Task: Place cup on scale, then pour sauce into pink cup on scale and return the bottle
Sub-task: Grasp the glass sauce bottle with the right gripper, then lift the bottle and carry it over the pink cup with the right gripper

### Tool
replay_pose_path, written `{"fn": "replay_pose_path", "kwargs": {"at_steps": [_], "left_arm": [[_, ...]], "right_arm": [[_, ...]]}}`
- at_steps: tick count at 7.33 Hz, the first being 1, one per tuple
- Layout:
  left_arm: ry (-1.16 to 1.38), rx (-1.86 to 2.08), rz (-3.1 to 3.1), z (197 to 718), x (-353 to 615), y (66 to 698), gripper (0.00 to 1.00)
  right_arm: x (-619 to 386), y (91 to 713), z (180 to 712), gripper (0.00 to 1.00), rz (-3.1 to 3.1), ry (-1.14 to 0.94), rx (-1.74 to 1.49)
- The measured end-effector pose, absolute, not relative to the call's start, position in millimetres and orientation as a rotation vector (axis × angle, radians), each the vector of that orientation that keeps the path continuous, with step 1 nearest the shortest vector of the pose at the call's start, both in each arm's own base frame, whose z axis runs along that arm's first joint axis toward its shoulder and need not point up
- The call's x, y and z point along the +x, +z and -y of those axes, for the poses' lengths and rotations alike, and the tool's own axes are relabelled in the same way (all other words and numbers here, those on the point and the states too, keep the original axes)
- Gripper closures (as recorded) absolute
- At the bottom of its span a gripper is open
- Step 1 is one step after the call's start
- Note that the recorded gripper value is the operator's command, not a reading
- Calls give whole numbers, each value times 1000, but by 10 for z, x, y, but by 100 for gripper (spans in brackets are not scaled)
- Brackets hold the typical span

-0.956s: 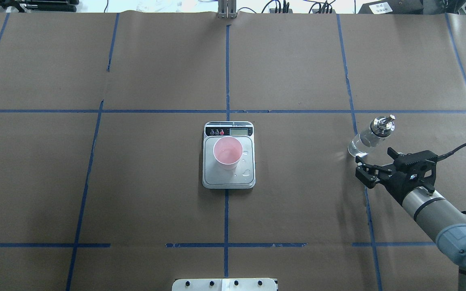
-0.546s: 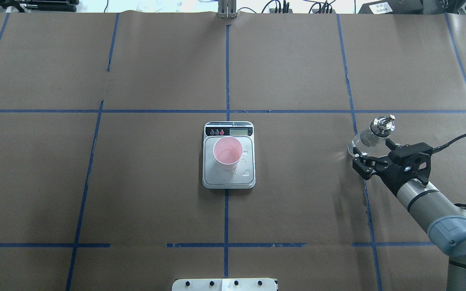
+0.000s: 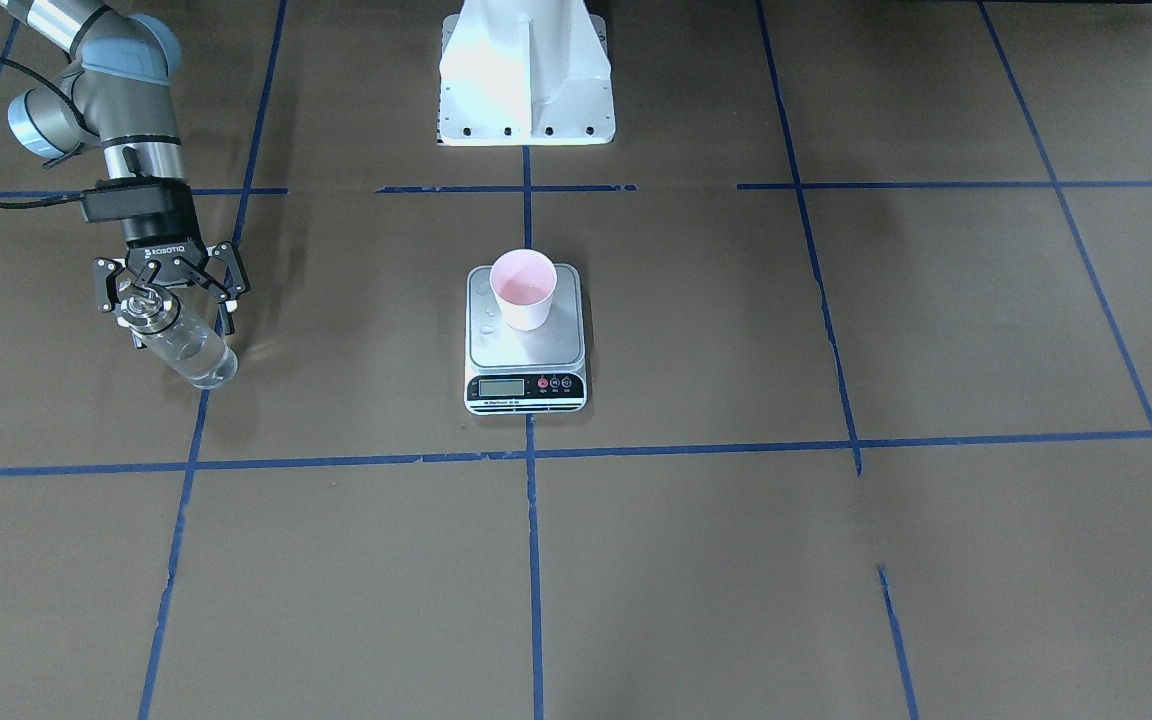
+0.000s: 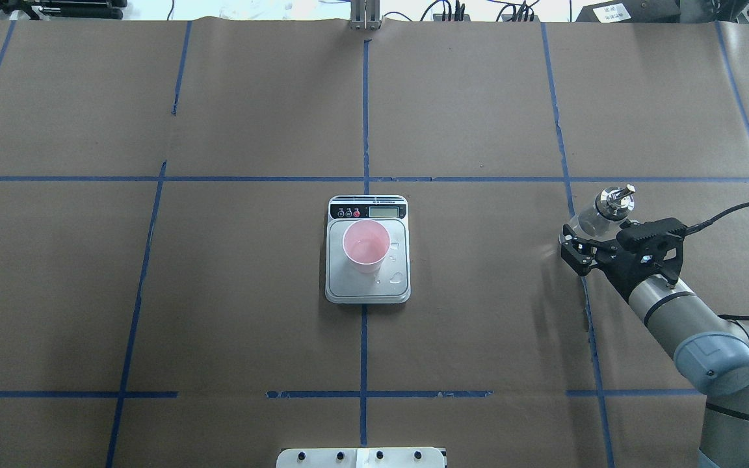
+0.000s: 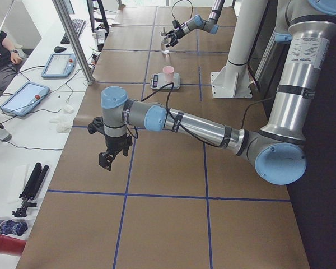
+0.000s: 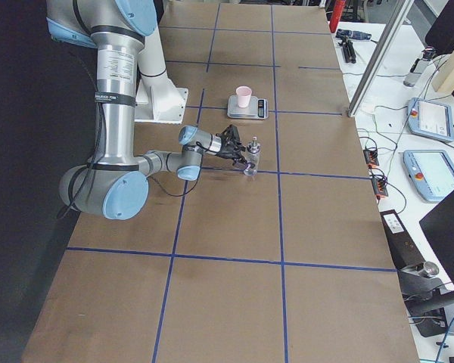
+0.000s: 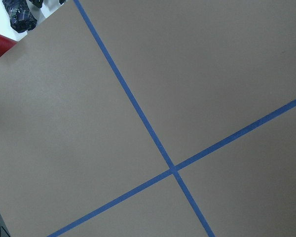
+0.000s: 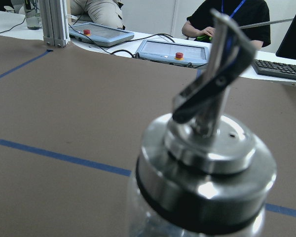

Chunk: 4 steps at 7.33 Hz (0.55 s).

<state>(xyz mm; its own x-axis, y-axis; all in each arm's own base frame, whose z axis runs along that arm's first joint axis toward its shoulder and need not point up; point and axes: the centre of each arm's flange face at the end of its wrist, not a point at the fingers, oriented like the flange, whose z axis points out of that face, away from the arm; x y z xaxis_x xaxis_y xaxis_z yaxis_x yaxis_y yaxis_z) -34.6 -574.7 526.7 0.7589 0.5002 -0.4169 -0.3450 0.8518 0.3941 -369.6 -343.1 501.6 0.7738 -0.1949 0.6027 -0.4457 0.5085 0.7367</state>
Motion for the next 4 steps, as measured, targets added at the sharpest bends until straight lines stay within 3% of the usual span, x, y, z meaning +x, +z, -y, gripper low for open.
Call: {"fn": "replay_pose_path", "kwargs": {"at_steps": [1,2,4], "left_arm": [[468,305,-537,5748,-345,5261,0],[468,307,-536,5748,-346,5252,0],[467,312,-536,5750,-347,5224,0]], "right_arm": [[-3700,5025,3463,0,698,169,1047],[-3722,5020,3501,7,698,173,1048],[-3818,4990,3595,87,701,183,1051]]}}
